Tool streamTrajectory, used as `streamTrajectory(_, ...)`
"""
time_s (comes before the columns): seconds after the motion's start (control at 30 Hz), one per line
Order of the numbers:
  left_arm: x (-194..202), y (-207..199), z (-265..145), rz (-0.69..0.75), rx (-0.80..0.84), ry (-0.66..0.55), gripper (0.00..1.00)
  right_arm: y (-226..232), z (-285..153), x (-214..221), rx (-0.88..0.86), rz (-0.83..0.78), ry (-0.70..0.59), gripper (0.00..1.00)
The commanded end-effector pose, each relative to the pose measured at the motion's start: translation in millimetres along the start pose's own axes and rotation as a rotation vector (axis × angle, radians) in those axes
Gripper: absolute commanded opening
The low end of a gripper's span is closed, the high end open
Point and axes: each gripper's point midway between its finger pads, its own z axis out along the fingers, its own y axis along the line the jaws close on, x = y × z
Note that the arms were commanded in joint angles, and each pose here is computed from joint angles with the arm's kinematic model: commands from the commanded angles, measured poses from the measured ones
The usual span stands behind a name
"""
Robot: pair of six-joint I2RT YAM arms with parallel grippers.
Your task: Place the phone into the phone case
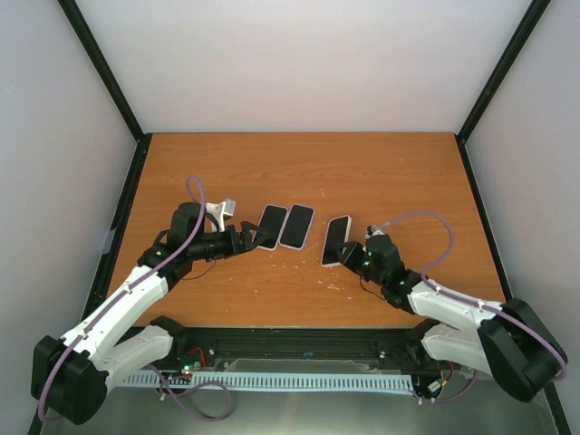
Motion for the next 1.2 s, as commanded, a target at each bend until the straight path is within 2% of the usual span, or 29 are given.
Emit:
streamTrajectory(0.0, -11, -15, -6, 0.052, 0.017, -0.03, 1.0, 22, 9, -11, -0.113, 0.002, -0.021, 0.15)
streamTrajectory(0.57, -11, -16, -8, 0.049, 0.018, -0.035, 0.99, 6, 52, -8, -0.118, 0.055, 0.018, 0.17)
streamTrajectory(0.7, -13, -16, -11, 0.052, 0.01, -0.046, 1.0, 0, 53, -2, -0.101, 0.064, 0.043, 0.27)
streamTrajectory(0.9, -17, -18, -14, 0.058, 0.003, -0.065, 1.0, -4, 43, -1, -0.048, 0.033, 0.054, 0.56)
streamTrajectory(1.1, -21, -20, -17, 0.067, -0.009, -0.084, 0.99, -17, 19, -5, 0.06, -0.015, 0.04, 0.75)
streamTrajectory(1.17, -25, -22, -19, 0.077, -0.019, -0.098, 1.0, -17, 7, -9, 0.089, -0.036, 0.022, 0.85)
